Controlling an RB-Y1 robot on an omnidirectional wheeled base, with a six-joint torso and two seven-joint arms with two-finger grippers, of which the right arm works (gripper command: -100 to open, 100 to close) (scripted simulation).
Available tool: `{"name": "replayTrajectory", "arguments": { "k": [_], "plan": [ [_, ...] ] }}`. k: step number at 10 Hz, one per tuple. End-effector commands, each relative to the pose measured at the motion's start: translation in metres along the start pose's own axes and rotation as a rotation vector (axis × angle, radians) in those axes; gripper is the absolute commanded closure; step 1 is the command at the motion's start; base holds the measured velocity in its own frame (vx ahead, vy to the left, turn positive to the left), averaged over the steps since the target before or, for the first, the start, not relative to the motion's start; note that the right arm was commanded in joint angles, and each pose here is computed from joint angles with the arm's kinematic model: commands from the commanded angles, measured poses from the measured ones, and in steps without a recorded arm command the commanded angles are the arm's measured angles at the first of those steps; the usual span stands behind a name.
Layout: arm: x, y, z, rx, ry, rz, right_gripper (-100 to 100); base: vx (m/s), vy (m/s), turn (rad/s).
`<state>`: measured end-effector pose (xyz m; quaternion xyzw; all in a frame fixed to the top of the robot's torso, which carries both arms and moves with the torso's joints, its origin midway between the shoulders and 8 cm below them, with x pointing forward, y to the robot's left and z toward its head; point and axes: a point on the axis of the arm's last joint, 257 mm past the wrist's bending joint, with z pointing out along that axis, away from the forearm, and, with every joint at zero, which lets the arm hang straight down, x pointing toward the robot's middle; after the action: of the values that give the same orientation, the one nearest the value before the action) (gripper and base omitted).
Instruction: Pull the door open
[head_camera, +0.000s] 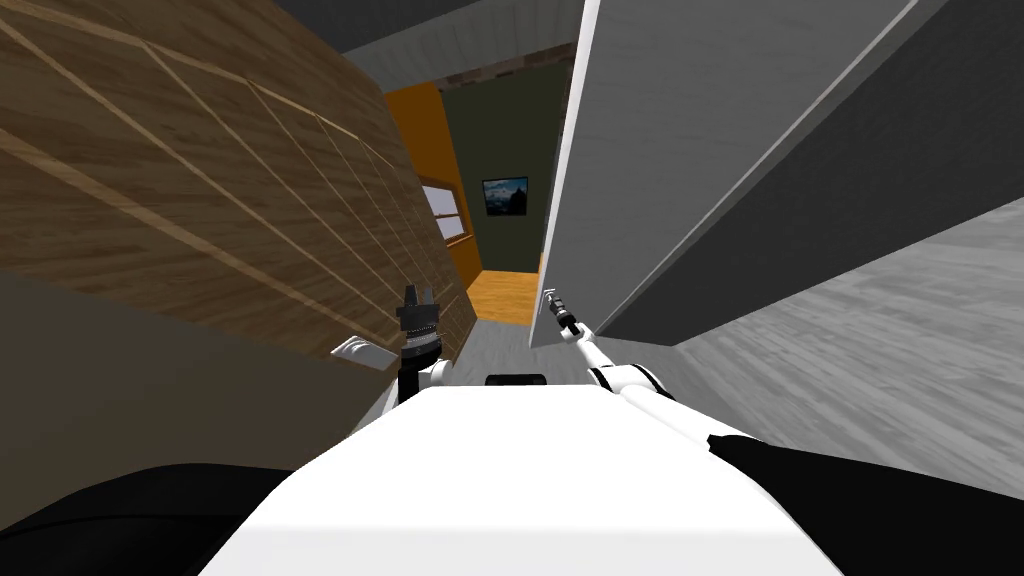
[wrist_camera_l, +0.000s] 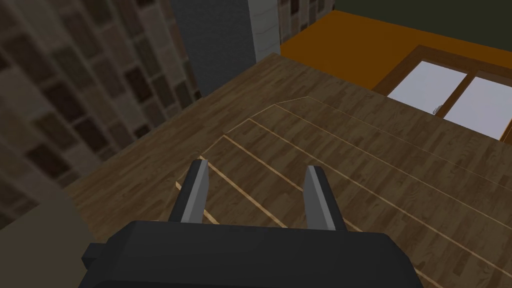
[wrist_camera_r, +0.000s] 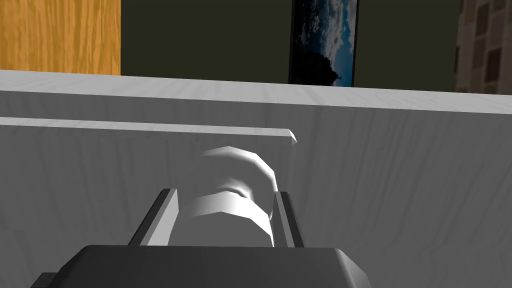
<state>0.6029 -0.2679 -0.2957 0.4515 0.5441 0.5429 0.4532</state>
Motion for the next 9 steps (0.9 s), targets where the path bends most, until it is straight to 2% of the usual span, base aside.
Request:
{"name": "replayTrajectory", "arguments": {
  "k": [1, 4, 5, 6, 7, 9],
  "plan": [
    [0.010, -0.001, 0.0008, 0.000, 0.029, 0.003, 100, -0.172, -0.149, 0.066],
    [0.020, 0.000, 0.0009, 0.000, 0.068, 0.003, 100, -0.199, -0.147, 0.068],
    [0.019, -0.001, 0.0013, 0.002, 0.060, 0.001, 100, -0.084, -0.049, 0.020],
    [0.027, -0.003, -0.0011, 0.003, 0.094, 0.002, 100, -0.120, -0.095, 0.033],
    [0.030, -0.002, -0.0015, 0.002, 0.103, 0.002, 100, -0.169, -0.174, 0.061],
    [0.041, -0.001, -0.0034, -0.001, 0.149, 0.001, 100, -0.185, -0.173, 0.064]
  ]
}}
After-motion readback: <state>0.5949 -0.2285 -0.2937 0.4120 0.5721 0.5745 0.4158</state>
